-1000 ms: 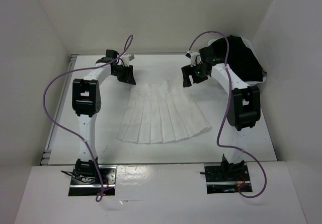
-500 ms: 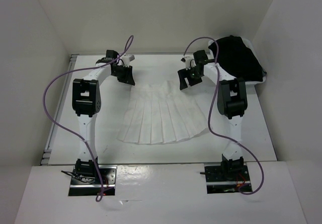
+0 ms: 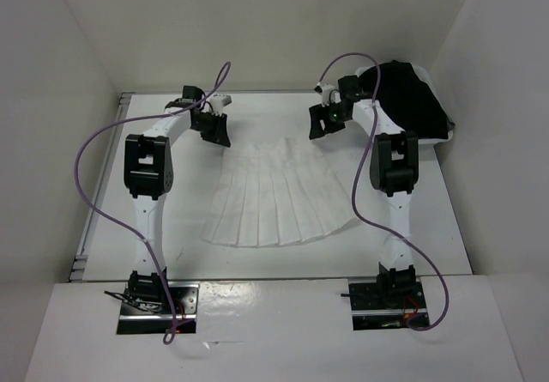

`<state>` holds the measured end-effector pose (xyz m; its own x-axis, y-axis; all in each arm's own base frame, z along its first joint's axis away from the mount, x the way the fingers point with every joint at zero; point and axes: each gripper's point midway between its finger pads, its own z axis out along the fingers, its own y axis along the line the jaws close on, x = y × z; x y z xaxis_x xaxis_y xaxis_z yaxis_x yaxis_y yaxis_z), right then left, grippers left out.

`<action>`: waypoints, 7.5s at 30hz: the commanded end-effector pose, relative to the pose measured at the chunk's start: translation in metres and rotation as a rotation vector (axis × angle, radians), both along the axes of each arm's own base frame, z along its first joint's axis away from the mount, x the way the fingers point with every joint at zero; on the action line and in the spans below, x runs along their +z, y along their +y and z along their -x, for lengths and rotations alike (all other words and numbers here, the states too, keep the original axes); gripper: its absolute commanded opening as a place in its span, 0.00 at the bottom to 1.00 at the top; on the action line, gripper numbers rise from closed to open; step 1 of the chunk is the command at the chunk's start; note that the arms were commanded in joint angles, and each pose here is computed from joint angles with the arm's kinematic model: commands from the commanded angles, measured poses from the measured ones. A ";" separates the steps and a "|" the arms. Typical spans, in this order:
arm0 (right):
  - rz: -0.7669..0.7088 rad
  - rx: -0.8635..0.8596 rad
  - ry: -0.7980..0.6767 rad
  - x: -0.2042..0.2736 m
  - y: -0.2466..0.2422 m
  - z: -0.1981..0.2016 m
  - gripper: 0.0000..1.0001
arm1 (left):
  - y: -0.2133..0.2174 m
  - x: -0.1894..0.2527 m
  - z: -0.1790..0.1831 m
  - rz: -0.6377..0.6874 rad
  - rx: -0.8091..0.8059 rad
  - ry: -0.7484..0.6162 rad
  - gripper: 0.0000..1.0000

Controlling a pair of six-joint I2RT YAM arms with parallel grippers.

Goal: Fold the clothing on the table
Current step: Fold the skirt

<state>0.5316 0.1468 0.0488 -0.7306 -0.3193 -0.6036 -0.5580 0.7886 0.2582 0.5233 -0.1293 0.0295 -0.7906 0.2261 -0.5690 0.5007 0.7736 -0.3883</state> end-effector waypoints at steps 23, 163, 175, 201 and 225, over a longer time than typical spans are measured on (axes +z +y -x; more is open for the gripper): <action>-0.113 0.085 0.100 -0.026 0.017 -0.003 0.38 | -0.016 -0.010 0.004 -0.034 -0.080 0.018 0.29; 0.135 -0.241 -0.559 0.234 -0.007 -0.001 0.00 | -0.019 0.199 0.035 -0.189 -0.013 -0.412 0.01; 0.284 0.019 -0.403 0.199 -0.020 0.074 0.00 | -0.009 0.176 0.090 -0.167 -0.205 -0.315 0.01; 0.346 0.137 -0.276 0.148 -0.024 0.091 0.00 | -0.003 0.116 0.136 -0.197 -0.331 -0.148 0.01; 0.279 -0.296 -0.670 0.276 0.013 -0.026 0.00 | 0.017 0.213 0.037 -0.322 0.017 -0.477 0.00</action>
<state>0.5564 0.1672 0.3003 -0.3615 -0.3698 -0.8559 -0.3518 0.9042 -0.2421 0.5000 -0.1186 0.2480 -0.4404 0.4243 -0.7912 0.5446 0.8269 0.1403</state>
